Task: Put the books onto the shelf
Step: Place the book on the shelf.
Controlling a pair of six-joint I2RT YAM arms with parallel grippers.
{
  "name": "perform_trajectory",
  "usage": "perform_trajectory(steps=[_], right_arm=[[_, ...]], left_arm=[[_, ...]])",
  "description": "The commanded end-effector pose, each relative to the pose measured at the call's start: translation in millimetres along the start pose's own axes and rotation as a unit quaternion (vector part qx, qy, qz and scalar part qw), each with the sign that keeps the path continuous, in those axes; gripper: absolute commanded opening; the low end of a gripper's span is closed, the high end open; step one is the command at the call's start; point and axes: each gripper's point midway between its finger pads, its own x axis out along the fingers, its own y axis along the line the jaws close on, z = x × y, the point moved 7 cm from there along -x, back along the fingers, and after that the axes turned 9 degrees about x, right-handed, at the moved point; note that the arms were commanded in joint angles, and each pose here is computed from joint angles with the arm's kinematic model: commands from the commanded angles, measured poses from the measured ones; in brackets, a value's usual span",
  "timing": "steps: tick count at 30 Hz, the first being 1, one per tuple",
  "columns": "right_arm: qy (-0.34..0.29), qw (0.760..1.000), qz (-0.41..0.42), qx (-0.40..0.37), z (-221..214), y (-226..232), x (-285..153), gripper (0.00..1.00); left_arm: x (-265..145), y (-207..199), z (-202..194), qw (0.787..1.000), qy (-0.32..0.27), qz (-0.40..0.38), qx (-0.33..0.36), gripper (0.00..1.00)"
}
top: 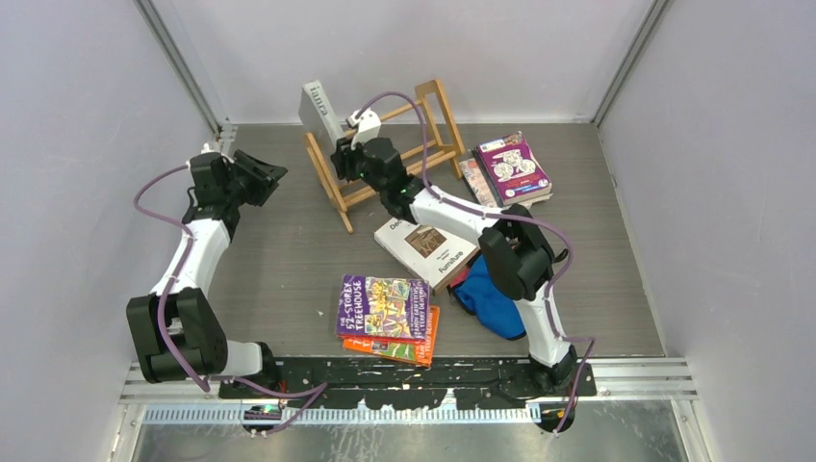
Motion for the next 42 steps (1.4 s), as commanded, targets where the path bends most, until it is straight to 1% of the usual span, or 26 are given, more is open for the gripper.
perform_trajectory(steps=[1, 2, 6, 13, 18, 25, 30, 33, 37, 38, 42], right_arm=[[-0.002, 1.000, 0.000, -0.013, -6.2, 16.3, -11.0, 0.51], [-0.001, 1.000, 0.000, -0.013, -8.8, 17.2, -12.8, 0.54], [0.003, 1.000, -0.002, -0.013, -14.1, 22.3, -20.7, 0.58], [-0.004, 1.000, -0.007, -0.023, -6.0, 26.5, -32.4, 0.63], [-0.022, 0.999, -0.007, -0.027, 10.0, 29.3, -44.3, 0.66], [-0.039, 0.999, 0.002, -0.034, 38.3, 39.8, -59.7, 0.68], [-0.053, 0.998, 0.003, -0.038, 48.5, 46.1, -77.4, 0.70], [-0.060, 0.997, -0.027, -0.035, 61.8, 41.2, -97.6, 0.70], [-0.045, 0.993, -0.101, -0.030, 74.3, 23.1, -135.1, 0.71], [-0.042, 0.991, -0.121, -0.026, 76.2, 18.0, -146.1, 0.73], [-0.010, 0.980, -0.196, 0.001, 63.7, -5.4, -187.2, 0.75]], left_arm=[[-0.8, -12.4, 8.5, 0.999, -0.029, -0.026, 0.022, 0.47], [-1.3, -12.8, 7.9, 0.999, -0.028, -0.026, 0.022, 0.47], [-1.9, -13.0, 4.6, 0.999, -0.025, -0.025, 0.024, 0.47], [-4.9, -14.8, 0.4, 0.999, -0.021, -0.026, 0.025, 0.47], [-7.9, -19.3, 0.2, 0.999, -0.024, -0.027, 0.027, 0.48], [-10.5, -19.7, -0.6, 0.999, -0.026, -0.023, 0.025, 0.48], [-14.1, -20.4, -0.7, 0.999, -0.029, -0.018, 0.025, 0.48], [-18.4, -21.1, -0.8, 0.999, -0.028, -0.015, 0.033, 0.48], [-25.7, -19.1, -6.3, 0.999, -0.022, -0.015, 0.040, 0.49], [-26.9, -17.7, -9.4, 0.999, -0.018, -0.017, 0.041, 0.49], [-35.6, -16.4, -18.6, 0.998, -0.004, -0.029, 0.048, 0.49]])
